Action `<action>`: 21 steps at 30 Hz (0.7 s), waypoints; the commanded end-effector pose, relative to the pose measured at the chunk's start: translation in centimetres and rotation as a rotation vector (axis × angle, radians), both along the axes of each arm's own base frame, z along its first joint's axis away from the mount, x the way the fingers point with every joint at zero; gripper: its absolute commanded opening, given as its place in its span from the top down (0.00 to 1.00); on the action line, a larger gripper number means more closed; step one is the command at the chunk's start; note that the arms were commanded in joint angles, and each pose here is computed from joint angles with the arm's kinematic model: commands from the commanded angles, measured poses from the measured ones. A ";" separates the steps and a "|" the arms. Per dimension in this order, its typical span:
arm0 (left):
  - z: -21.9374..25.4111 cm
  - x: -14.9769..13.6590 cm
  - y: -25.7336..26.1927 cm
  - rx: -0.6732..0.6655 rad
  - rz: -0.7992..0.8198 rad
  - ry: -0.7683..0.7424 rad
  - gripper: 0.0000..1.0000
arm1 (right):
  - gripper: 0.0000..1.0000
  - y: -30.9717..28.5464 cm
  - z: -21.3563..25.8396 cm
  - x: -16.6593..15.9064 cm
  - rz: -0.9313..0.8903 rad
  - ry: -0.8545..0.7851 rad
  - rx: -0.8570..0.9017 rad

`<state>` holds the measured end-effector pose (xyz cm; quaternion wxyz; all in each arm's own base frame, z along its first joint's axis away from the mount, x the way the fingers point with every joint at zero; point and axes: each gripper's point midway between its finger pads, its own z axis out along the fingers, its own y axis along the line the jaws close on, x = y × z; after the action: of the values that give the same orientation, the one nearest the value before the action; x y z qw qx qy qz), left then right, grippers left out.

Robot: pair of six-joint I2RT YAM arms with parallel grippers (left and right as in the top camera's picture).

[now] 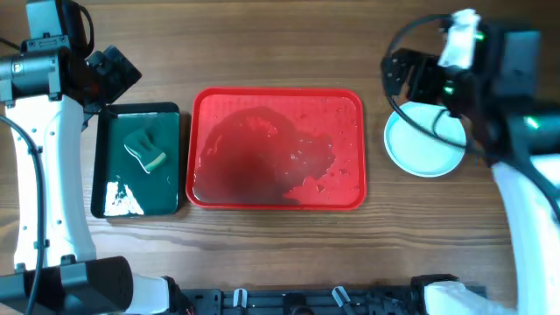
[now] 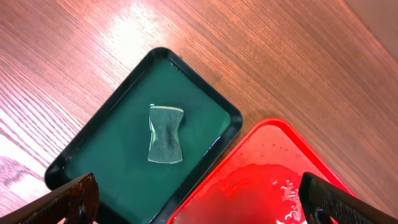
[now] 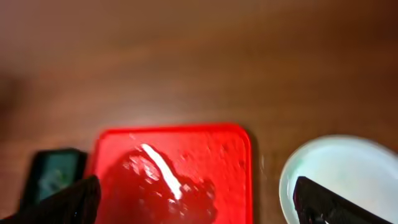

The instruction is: Clean dirty plates on tray and stack at the side

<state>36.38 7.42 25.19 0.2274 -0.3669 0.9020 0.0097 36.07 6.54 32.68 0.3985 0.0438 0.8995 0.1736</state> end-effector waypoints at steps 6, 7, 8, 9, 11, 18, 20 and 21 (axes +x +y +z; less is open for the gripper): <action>-0.1 0.2 -0.1 -0.004 -0.004 0.001 0.00 | 0.00 0.9 13.8 -14.5 0.111 -0.451 0.076; -0.1 0.2 -0.1 -0.004 -0.004 0.001 0.00 | 0.00 0.6 13.6 -15.4 0.105 -0.449 0.059; -0.1 0.2 -0.1 -0.004 -0.004 0.001 0.00 | 0.00 -0.9 12.7 -16.2 0.037 -0.429 0.001; -0.1 0.2 -0.1 -0.004 -0.004 0.001 0.00 | 0.00 -2.4 11.6 -16.6 -0.036 -0.389 -0.043; -0.1 0.2 -0.1 -0.004 -0.004 0.001 0.00 | 0.00 -5.5 9.3 -16.4 -0.191 -0.307 -0.149; -0.1 0.2 -0.1 -0.004 -0.004 0.001 0.00 | 0.00 -3.3 4.0 -11.6 0.065 -0.540 -0.399; -0.1 0.2 -0.1 -0.004 -0.004 0.001 0.00 | 0.00 -2.5 1.0 -11.9 0.111 -0.613 -0.374; -0.1 0.2 -0.1 -0.004 -0.004 0.001 0.00 | 0.00 -2.7 -0.9 -12.1 0.095 -0.624 -0.348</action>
<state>36.36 7.37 25.10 0.2253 -0.3667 0.9026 0.0089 25.10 2.90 35.12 0.6341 -0.0782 0.7688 0.0270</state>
